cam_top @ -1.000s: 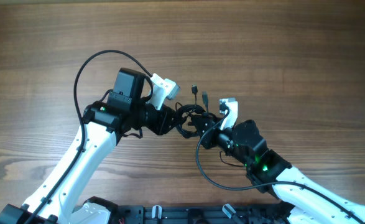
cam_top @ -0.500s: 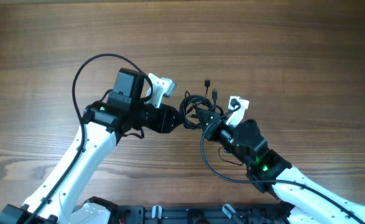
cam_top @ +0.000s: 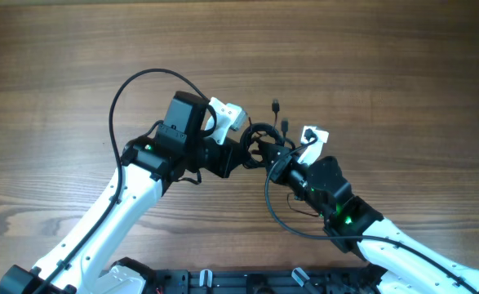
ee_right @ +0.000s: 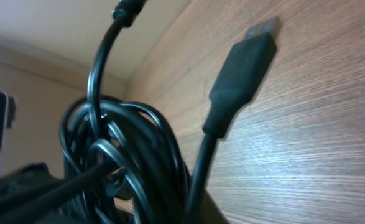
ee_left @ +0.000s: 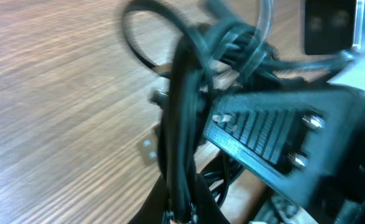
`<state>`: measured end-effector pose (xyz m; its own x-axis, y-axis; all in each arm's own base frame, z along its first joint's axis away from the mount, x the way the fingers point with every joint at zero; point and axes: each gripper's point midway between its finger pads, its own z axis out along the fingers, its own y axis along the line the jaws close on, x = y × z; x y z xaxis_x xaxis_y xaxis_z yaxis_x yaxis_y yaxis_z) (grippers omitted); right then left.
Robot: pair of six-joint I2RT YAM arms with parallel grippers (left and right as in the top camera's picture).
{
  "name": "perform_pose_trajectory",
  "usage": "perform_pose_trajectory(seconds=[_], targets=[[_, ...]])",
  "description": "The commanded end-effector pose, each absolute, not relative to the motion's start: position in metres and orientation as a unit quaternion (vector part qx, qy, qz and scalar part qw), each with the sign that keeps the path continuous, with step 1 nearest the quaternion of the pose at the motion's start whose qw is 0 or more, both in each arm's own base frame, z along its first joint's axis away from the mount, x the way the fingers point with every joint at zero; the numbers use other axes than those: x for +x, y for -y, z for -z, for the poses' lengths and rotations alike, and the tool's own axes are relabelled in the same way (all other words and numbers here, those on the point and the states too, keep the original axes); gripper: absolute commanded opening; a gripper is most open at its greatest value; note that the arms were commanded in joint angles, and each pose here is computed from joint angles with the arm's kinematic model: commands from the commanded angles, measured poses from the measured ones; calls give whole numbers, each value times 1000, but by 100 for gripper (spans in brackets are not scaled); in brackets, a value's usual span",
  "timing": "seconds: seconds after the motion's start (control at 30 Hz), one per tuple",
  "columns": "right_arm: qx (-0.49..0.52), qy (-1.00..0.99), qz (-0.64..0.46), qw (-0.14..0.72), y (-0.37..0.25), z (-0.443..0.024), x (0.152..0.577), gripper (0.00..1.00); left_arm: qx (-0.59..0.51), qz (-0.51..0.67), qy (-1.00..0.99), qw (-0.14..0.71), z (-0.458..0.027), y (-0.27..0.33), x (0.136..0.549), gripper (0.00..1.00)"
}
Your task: Untangle cables
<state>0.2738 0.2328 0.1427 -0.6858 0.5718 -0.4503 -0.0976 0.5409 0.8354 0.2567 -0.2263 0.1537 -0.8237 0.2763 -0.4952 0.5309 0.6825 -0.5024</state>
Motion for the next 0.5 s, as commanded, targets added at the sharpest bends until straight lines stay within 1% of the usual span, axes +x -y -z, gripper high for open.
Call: perform_pose_trajectory(seconds=[0.0, 0.07, 0.17, 0.3, 0.4, 0.43, 0.47], targets=[[127, -805, -450, 365, -236, -142, 269, 33, 189, 229, -926, 235, -144, 191, 285, 4], [125, -814, -439, 359, -234, -134, 267, 38, 171, 201, -933, 246, -142, 177, 294, 4], [118, -824, -431, 349, -234, -127, 263, 39, 139, 160, -942, 261, -139, 152, 308, 4], [94, -814, -467, 332, -247, -138, 256, 44, 124, 155, -944, 263, -139, 142, 312, 4], [116, -799, -502, 310, -253, -147, 253, 43, 133, 177, -940, 258, -141, 151, 309, 4], [128, -793, -512, 304, -254, -151, 254, 39, 139, 194, -937, 254, -143, 157, 306, 4], [138, -785, -523, 302, -255, -155, 255, 37, 145, 210, -934, 250, -144, 162, 303, 4]])
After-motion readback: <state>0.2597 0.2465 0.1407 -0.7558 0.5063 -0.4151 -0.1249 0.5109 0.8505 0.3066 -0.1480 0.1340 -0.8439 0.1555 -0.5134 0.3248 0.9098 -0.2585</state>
